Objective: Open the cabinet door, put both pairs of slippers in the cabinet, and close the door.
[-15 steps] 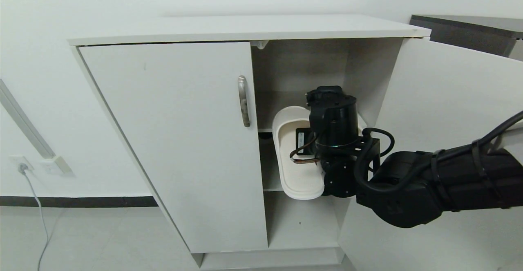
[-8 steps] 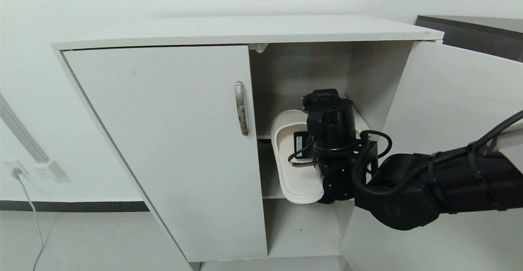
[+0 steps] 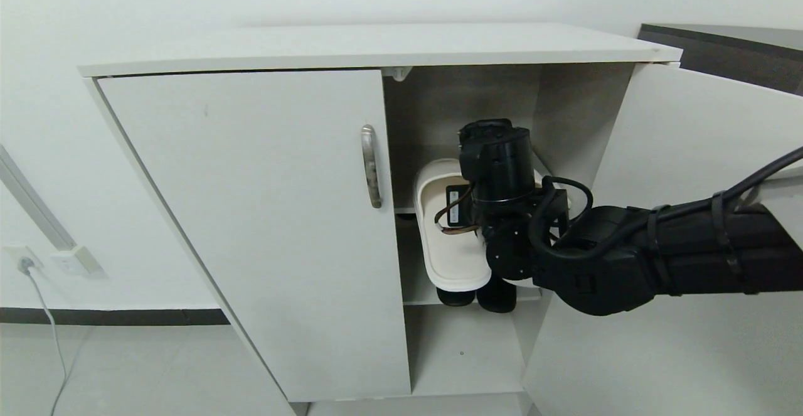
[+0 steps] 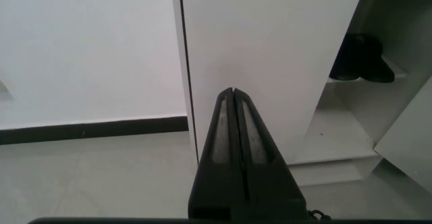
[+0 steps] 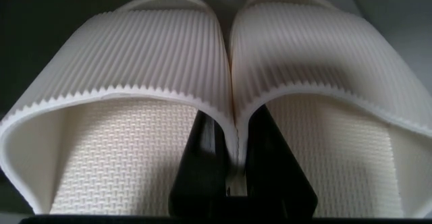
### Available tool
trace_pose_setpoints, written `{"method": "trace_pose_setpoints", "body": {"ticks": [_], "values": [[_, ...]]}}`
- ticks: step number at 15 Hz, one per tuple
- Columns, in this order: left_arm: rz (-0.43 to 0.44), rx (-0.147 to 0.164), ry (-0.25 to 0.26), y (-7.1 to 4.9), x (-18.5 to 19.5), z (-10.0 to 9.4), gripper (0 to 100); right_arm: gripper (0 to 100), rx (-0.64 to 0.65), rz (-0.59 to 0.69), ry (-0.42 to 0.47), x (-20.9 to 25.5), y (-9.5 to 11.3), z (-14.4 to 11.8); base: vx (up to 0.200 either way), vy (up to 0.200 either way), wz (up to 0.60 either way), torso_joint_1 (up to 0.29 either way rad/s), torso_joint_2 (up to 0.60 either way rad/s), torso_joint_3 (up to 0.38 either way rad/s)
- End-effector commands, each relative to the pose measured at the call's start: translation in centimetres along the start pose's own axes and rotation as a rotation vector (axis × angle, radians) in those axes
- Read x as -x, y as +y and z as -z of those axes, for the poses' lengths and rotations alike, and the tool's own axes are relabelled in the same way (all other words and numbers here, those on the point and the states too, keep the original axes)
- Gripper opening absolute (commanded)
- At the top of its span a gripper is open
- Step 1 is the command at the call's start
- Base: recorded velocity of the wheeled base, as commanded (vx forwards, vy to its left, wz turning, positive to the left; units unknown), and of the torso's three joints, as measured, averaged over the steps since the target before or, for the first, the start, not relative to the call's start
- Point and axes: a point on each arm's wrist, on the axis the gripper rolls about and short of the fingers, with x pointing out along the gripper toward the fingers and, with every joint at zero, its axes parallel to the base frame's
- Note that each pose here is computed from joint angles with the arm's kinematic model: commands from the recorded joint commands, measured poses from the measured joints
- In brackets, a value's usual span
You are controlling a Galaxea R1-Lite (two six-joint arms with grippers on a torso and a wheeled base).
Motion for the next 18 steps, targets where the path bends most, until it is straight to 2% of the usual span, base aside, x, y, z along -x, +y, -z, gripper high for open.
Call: {"method": "trace_pose_setpoints", "body": {"ticks": [1, 3, 11, 18], "values": [[0.0, -0.001, 0.001, 0.0, 0.0, 0.0, 0, 0, 0.001, 0.002, 0.002, -0.1, 0.0, 0.1, 0.2, 0.0, 0.0, 0.002, 0.0, 0.002], [0.0, -0.001, 0.0, 0.0, 0.0, 0.0, 0, 0, 0.0, 0.002, 0.001, -0.1, 0.0, 0.1, 0.2, 0.0, 0.0, -0.005, 0.0, 0.005], [0.0, -0.001, 0.001, 0.0, 0.0, 0.0, 0, 0, 0.018, 0.017, 0.018, -0.9, -0.2, 0.8, 0.0, 0.0, 0.0, 0.0, 0.0, 0.0], [0.0, 0.001, 0.0, 0.0, 0.0, 0.0, 0, 0, 0.002, 0.013, 0.028, -5.0, -0.3, -1.3, 0.0, 0.0, 0.0, 0.0, 0.0, 0.0]]}}
